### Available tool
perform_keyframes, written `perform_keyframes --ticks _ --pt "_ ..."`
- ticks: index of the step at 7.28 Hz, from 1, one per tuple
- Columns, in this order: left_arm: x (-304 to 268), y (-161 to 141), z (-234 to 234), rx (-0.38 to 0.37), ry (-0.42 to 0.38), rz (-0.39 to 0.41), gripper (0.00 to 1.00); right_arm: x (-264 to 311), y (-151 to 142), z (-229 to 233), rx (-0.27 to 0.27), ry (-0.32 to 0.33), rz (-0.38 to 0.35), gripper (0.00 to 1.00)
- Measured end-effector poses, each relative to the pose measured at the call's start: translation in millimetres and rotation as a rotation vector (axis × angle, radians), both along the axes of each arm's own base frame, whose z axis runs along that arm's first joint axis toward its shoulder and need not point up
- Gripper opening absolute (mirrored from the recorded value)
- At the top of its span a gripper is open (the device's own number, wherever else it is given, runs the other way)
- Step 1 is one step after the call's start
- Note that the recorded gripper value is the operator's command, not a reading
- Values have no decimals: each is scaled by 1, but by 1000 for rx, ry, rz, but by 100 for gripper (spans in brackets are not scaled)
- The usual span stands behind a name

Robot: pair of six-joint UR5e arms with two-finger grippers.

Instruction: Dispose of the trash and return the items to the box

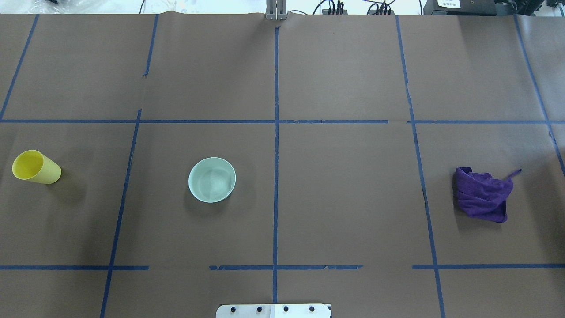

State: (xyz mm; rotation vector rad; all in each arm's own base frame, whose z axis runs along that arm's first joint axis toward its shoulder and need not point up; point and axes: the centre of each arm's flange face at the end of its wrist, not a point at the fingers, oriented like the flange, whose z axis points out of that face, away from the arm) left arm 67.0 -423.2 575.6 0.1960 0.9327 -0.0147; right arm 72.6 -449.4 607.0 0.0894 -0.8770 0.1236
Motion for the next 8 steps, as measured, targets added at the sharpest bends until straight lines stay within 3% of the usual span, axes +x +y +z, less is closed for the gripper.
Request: perform_keyframes --ticks 5,8 --pt "59 7 24 -31 0 -38 97 -2 -3 -20 44 2 -5 100" --pt "81 -8 28 -36 -10 -39 95 -3 -4 -25 57 5 -5 100"
